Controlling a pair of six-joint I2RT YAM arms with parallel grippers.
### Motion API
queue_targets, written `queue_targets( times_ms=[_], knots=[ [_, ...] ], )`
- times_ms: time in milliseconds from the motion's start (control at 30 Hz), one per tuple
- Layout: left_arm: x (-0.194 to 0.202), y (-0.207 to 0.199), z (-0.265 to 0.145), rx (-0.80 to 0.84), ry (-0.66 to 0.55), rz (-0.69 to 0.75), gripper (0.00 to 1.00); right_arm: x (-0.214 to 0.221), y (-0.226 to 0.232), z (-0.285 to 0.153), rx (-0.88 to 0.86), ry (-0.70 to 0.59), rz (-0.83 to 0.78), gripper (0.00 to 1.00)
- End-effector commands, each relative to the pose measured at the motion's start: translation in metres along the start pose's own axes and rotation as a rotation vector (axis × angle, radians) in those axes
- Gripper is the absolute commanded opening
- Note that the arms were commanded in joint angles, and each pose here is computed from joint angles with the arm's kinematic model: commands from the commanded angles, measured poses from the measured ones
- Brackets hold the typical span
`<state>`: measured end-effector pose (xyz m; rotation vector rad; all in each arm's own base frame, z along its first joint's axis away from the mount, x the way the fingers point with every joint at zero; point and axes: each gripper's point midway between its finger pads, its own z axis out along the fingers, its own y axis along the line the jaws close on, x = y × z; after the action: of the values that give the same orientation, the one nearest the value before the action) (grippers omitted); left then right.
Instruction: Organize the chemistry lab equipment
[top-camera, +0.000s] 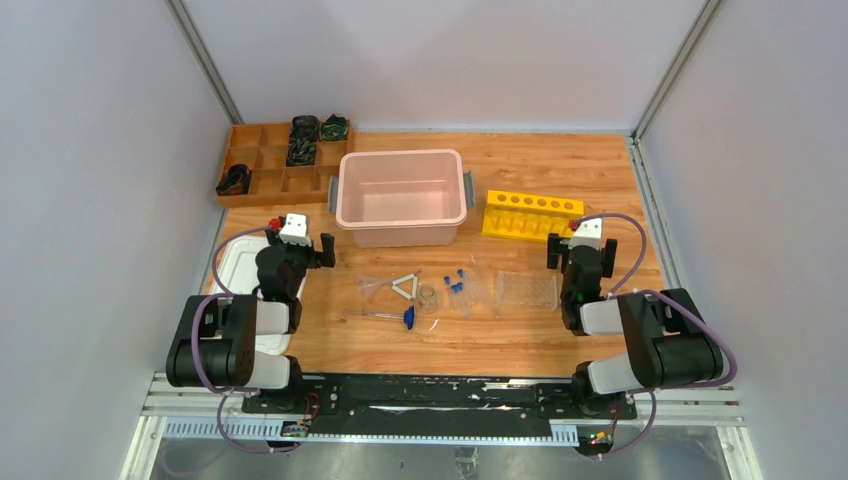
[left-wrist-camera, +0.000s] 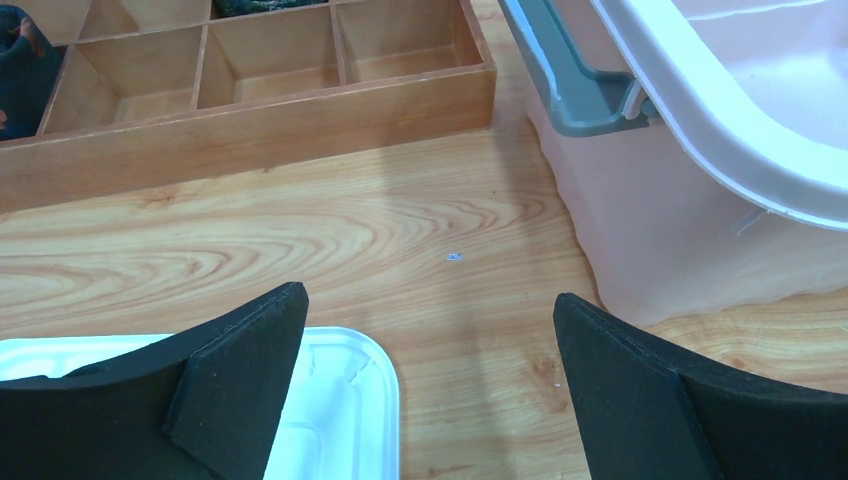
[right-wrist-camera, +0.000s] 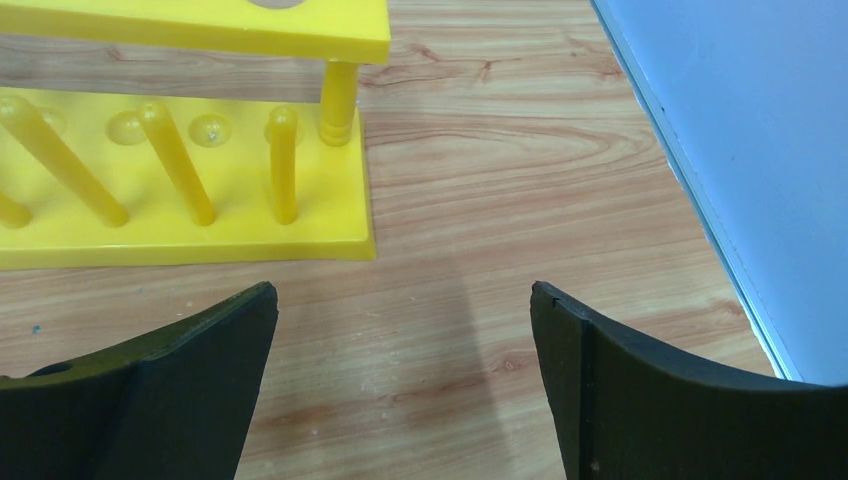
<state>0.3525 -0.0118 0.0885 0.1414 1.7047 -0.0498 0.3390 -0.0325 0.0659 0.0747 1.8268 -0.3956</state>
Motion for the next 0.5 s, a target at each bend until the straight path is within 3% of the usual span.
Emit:
queue_targets(
  times_ms=[0, 67, 200, 300, 467],
  knots=[
    [-0.027, 0.000, 0.003, 0.008, -0.079, 0.021, 1.00, -0.014, -0.009, 0.005, 0.023, -0.031, 0.038, 1.00],
    [-0.033, 0.007, 0.004, -0.025, -0.046, 0.005, 1.00, -0.032, -0.013, 0.001, 0.044, -0.079, 0.036, 1.00],
    [-0.038, 0.009, 0.007, -0.023, 0.076, -0.005, 1.00, -0.039, -0.038, -0.019, 0.179, 0.160, 0.087, 1.00],
    [-0.049, 0.008, 0.005, -0.016, 0.103, -0.015, 1.00, -0.060, -0.044, -0.032, 0.182, 0.229, 0.122, 1.00],
    [-0.082, 0.002, -0.004, 0.018, 0.128, -0.057, 1.00, -0.115, -0.022, -0.053, -0.017, 0.173, 0.340, 1.00]
  ],
)
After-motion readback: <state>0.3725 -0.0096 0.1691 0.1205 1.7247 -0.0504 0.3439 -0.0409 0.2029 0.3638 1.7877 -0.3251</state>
